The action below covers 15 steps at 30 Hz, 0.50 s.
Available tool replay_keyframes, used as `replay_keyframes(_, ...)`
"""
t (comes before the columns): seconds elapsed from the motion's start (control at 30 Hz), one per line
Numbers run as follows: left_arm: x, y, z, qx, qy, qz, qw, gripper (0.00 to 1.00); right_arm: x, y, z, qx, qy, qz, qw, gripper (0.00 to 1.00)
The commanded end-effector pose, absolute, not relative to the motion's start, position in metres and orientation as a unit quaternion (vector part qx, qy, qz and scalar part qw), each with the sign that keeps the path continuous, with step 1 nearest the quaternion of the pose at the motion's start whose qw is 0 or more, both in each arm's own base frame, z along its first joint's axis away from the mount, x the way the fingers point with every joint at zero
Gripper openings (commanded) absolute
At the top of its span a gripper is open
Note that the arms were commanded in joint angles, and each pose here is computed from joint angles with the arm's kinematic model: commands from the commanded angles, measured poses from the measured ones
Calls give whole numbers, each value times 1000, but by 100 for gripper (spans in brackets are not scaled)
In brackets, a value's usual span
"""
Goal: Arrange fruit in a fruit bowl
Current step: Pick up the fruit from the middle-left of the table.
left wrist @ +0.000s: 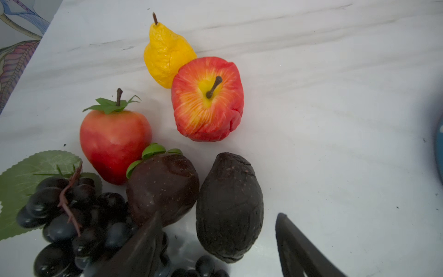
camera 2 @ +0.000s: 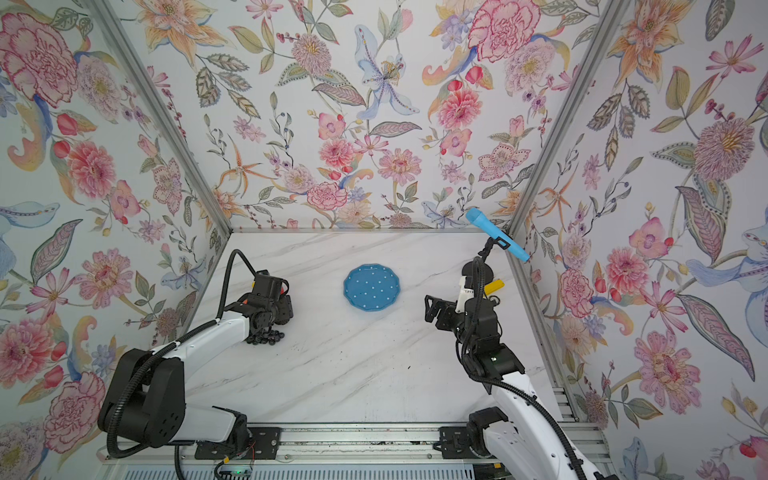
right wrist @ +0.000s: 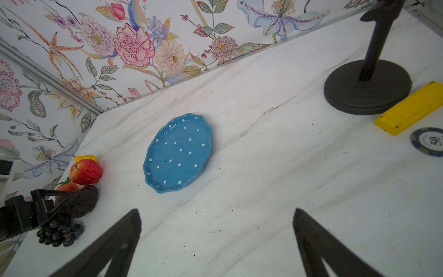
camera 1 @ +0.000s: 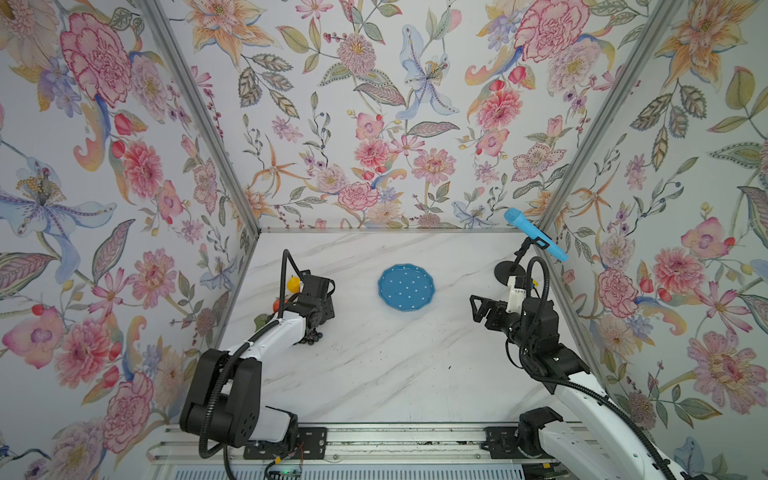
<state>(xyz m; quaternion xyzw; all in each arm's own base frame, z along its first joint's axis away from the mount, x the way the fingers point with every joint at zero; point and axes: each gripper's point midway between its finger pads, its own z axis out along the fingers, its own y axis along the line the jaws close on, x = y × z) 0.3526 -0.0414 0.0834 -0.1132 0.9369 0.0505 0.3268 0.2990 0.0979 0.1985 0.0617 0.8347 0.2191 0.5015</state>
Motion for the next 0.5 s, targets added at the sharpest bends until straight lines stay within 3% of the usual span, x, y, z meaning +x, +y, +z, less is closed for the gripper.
replay_keyframes(0.0, 355, -49, 82, -101, 943, 44, 315, 76, 298, 99, 207, 63, 831, 223, 506, 99)
replay_keyframes(0.47, 353, -56, 60, -91, 952, 37, 289, 75, 297, 103, 207, 65, 830, 232, 503, 99)
